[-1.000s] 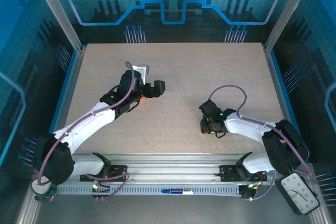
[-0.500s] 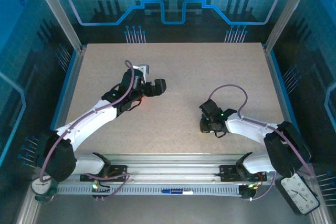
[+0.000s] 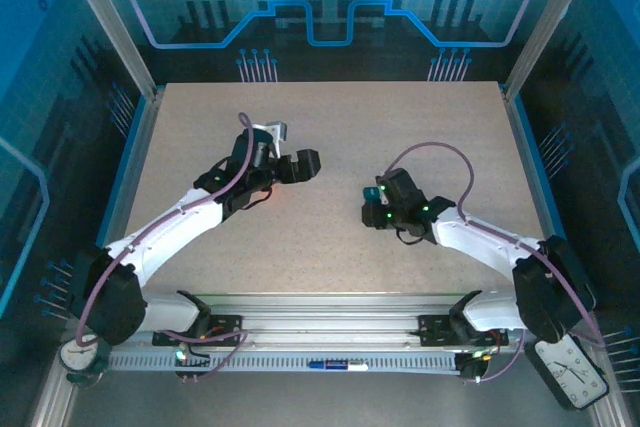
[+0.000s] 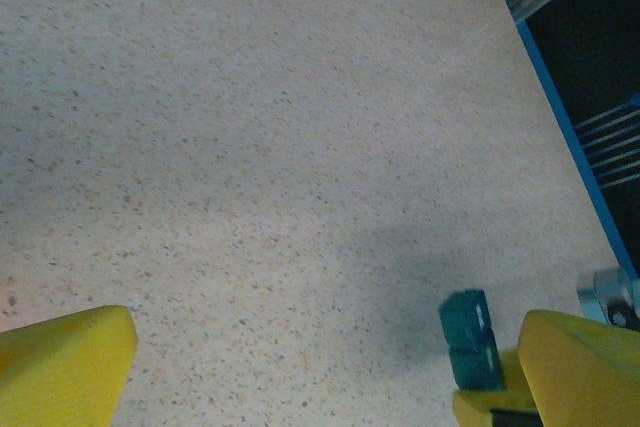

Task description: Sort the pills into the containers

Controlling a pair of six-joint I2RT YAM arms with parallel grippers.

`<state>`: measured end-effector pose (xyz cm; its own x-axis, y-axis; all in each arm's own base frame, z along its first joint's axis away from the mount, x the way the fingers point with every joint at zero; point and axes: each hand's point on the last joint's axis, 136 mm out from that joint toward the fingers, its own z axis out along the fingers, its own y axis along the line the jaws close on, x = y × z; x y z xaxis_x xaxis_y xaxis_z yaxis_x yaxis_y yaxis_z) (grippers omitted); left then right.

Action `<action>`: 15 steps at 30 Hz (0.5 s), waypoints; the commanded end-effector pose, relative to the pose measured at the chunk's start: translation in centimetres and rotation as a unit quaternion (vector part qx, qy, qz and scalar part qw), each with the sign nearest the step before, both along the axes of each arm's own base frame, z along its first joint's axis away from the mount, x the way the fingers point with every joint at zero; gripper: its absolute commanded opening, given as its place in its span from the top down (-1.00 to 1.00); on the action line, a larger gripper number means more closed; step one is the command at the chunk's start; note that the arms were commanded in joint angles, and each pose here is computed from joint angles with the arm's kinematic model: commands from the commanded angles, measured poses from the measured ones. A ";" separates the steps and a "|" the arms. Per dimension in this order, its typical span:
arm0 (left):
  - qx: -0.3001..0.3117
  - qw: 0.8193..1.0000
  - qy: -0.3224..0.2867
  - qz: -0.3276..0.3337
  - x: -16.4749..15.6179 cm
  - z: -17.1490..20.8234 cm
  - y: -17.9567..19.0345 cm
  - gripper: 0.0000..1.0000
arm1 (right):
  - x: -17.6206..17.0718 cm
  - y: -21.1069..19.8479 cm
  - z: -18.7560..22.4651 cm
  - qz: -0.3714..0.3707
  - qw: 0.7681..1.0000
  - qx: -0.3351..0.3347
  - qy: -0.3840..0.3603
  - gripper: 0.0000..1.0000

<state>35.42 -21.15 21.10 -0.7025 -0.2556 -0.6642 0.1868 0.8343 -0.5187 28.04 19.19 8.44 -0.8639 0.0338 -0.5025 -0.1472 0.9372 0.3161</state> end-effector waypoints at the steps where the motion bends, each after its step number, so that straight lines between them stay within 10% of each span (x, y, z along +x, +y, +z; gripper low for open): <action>1: -0.027 0.999 -0.010 -0.045 -0.6 1.5 -1.8 -0.98 | 1.7 2.3 2.0 0.024 0.998 0.049 -0.025 0.44; 15: -0.125 0.984 0.005 -0.130 -1.9 3.2 -5.5 -0.98 | 1.0 3.9 5.5 0.110 0.975 0.178 -0.078 0.42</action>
